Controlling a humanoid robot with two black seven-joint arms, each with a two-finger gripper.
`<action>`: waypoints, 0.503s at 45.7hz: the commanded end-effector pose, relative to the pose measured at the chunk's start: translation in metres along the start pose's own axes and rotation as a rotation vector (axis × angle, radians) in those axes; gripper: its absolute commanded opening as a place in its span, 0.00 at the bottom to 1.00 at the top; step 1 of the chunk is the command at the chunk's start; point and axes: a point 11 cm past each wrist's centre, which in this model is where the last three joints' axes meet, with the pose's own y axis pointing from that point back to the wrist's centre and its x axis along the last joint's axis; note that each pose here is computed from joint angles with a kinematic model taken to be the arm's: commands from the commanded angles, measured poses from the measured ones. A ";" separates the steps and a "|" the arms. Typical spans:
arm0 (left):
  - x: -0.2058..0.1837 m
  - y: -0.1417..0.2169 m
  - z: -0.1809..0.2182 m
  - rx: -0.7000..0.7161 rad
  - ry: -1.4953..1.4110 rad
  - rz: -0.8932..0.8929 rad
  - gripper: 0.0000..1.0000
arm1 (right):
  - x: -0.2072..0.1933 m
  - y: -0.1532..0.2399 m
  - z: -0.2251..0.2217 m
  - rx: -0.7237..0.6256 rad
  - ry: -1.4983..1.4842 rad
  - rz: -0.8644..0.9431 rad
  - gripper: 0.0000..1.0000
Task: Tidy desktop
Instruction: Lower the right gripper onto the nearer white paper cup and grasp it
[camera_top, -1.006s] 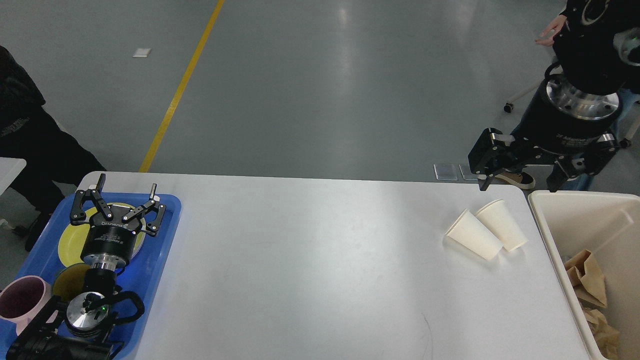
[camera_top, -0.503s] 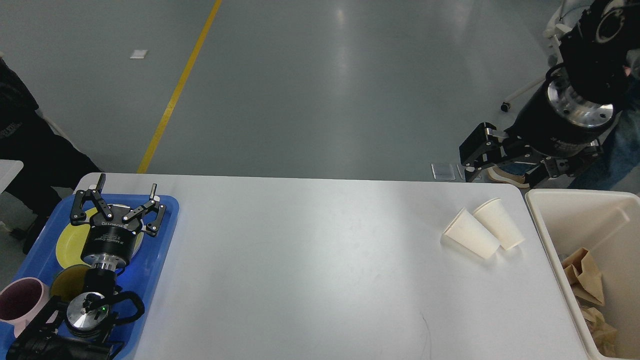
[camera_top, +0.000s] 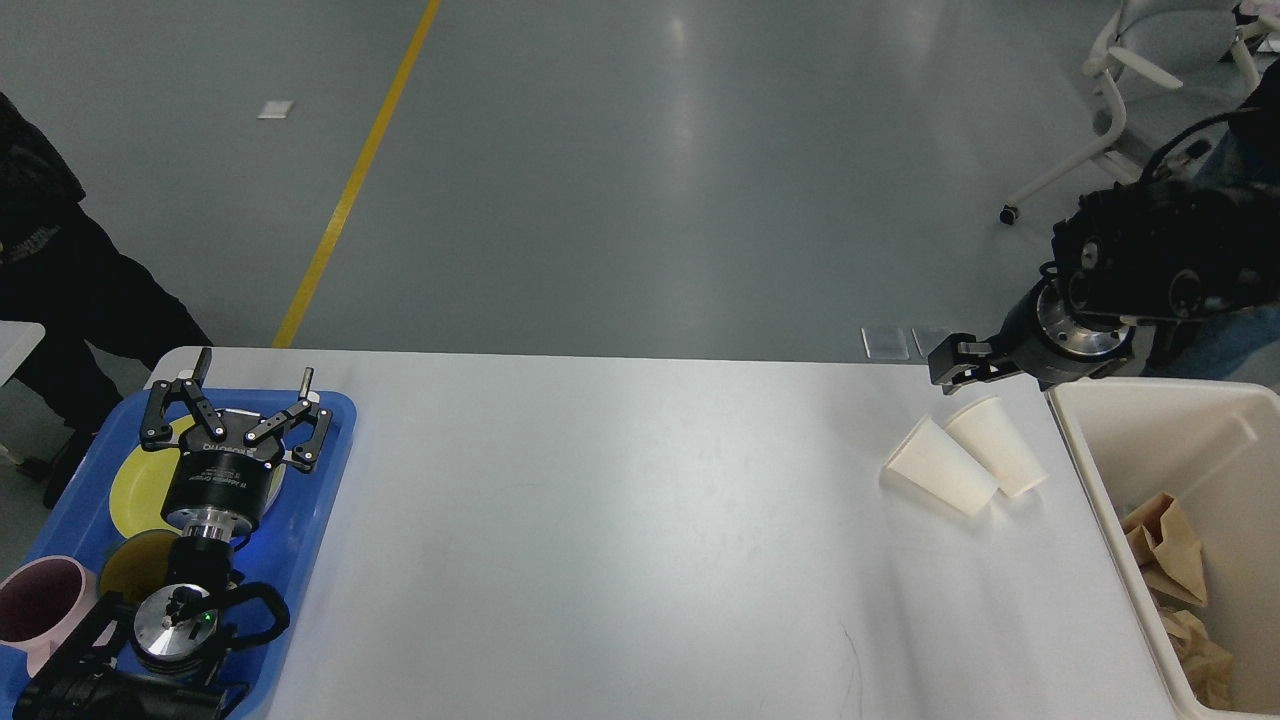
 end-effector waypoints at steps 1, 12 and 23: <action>0.000 0.000 0.000 0.001 0.000 0.001 0.96 | -0.022 -0.052 -0.022 0.017 0.232 -0.020 0.86; -0.001 0.000 0.000 0.001 0.001 -0.002 0.96 | -0.047 -0.120 0.004 -0.044 0.320 0.080 0.86; 0.000 0.000 0.000 0.000 0.001 -0.001 0.96 | -0.060 -0.136 -0.002 -0.011 0.383 0.110 0.86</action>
